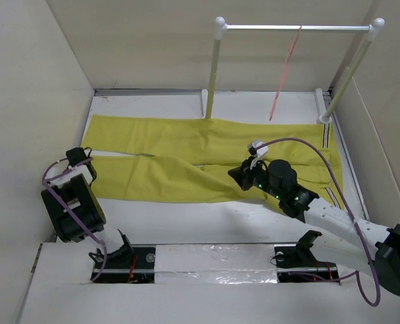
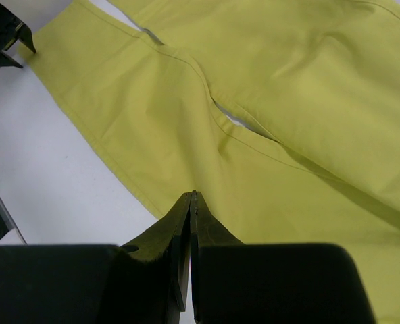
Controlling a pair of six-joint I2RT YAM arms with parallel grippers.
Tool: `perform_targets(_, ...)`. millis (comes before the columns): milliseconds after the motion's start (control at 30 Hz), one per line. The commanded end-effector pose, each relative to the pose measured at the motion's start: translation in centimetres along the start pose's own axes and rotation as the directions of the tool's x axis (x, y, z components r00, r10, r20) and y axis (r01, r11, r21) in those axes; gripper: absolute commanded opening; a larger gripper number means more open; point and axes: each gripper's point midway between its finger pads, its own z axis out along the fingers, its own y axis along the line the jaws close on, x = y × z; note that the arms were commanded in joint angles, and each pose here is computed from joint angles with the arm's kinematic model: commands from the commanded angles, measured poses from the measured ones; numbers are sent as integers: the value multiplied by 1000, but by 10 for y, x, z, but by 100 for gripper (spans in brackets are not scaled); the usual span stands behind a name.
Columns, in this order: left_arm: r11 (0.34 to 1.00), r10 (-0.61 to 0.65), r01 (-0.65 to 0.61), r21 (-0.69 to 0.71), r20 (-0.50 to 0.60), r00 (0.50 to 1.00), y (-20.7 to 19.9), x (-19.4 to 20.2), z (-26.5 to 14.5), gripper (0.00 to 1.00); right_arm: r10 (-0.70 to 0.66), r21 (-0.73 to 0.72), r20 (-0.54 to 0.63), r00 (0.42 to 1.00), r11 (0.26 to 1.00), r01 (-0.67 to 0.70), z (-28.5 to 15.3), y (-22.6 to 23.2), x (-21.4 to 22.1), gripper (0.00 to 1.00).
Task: Place the trousers on the hanger
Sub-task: Flatten out the trousers at the center of the board.
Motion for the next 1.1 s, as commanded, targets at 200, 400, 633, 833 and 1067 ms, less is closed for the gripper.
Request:
perform_targets(200,999,41,-41,-5,-51,998,7,19,10,8,-26,10,57,998,1000,25,-1,1,-15,7)
perform_targets(400,996,29,-25,82,-46,999,-10,15,0,0,-27,14,58,998,1000,26,-1,2,-15,7)
perform_targets(633,865,-34,-6,502,71,997,-81,-35,-114,0,-20,53,54,998,998,17,1,-6,-12,12)
perform_targets(833,651,-106,-45,758,149,983,-100,-69,-219,0,18,243,65,998,969,-34,-9,-45,-10,61)
perform_targets(1067,510,-130,-135,850,231,964,-77,-92,-281,0,223,506,66,973,833,-225,-51,-116,16,32)
